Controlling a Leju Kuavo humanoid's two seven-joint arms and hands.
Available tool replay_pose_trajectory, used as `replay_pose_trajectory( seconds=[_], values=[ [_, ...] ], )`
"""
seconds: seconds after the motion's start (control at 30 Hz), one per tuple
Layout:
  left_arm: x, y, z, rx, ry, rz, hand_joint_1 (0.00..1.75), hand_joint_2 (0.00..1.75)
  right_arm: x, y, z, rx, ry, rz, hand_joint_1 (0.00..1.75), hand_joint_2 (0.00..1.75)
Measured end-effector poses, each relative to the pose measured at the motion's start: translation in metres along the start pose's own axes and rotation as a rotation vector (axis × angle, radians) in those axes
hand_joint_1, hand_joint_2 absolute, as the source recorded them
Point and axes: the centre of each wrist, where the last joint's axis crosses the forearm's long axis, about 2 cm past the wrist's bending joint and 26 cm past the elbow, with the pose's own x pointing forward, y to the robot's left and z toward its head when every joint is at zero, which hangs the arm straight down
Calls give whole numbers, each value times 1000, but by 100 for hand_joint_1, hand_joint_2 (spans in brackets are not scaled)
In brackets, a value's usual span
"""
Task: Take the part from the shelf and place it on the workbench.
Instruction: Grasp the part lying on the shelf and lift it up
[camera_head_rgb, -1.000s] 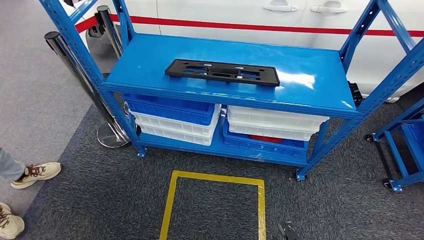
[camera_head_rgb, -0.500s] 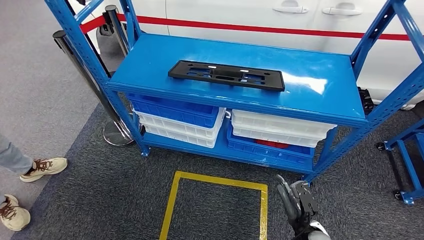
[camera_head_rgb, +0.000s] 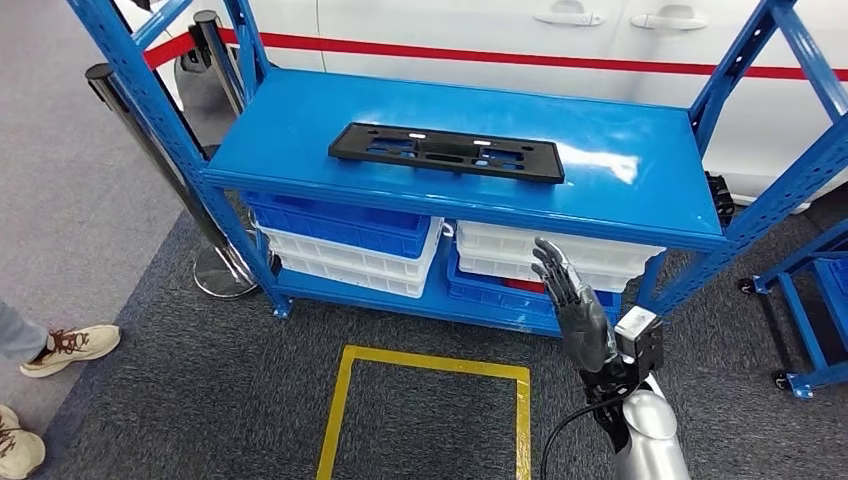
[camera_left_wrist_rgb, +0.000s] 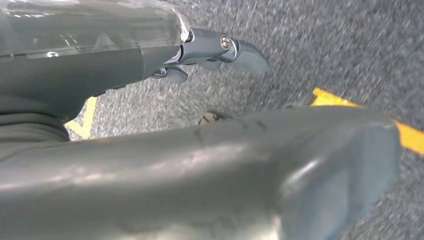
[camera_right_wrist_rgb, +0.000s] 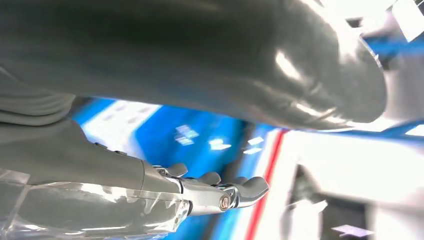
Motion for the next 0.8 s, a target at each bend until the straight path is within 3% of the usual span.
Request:
replay_pose_trajectory(
  seconds=[0.4, 0.57, 0.67, 0.8],
  values=[
    [-3, -9, 2, 3, 5, 52, 0, 0, 89, 28, -62, 257, -525, -63, 0, 0],
    [-2, -13, 2, 8, -1, 92, 0, 0, 125, 47, -74, 370, -723, -119, 0, 0],
    [-4, -13, 3, 12, 3, 111, 0, 0, 138, 57, -78, 422, -804, -159, 0, 0],
    [-5, -13, 3, 23, 1, 147, 0, 0, 142, 61, -78, 443, -821, -161, 0, 0]
  ],
)
